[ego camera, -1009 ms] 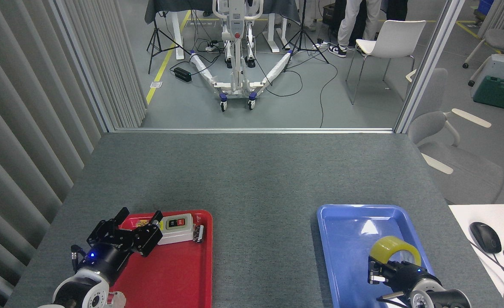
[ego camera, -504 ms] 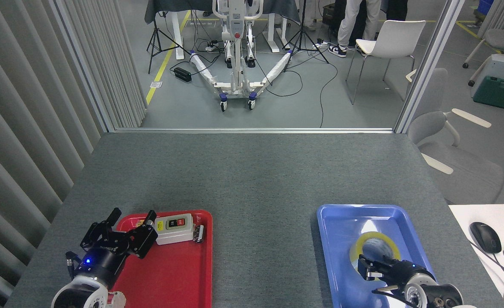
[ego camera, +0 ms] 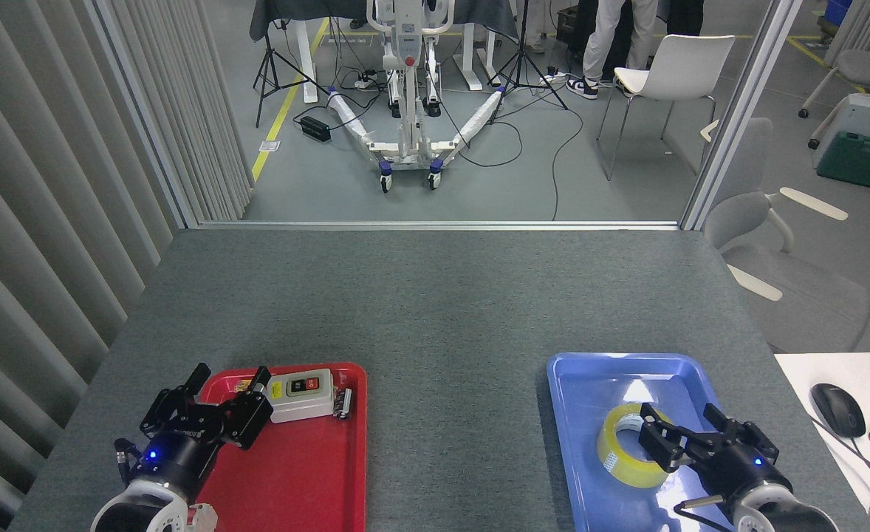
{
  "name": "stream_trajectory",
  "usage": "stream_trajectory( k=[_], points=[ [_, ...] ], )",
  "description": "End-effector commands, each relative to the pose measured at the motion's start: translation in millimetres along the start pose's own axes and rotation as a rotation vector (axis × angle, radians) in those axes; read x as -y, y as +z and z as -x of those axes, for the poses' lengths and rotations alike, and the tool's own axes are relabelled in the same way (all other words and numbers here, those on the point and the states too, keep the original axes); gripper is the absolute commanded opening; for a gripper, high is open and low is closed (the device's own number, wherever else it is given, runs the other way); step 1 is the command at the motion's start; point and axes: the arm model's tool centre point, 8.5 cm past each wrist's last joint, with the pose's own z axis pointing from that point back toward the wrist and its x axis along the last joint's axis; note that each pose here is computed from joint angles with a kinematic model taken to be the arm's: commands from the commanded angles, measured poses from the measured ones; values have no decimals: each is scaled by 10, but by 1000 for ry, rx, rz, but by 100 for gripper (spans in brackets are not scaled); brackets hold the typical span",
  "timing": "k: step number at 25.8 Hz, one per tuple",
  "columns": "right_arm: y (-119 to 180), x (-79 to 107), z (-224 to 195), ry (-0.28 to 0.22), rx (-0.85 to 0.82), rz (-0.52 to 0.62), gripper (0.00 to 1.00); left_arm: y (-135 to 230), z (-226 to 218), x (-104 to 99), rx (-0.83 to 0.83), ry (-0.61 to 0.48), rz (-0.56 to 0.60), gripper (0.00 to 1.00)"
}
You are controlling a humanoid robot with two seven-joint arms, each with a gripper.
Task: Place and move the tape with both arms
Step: 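Open the right gripper and lift it off the tape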
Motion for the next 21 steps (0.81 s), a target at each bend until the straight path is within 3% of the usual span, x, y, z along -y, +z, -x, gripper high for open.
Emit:
stream_trajectory(
  k=[1,9,14,21],
  points=[
    [244,40,45,52,18,277,97,-2,18,6,-6,28,7,99],
    [536,-118,-185,32,18,464,97,19,69,7,-13,21,-11,99],
    [547,-160,-236,34,-6,459,97,142,136,-72,-122,-38,-112,99],
    [483,-323,-299,40,-142,354,98,185,151,-47,-137,-34,-104,99]
  ],
)
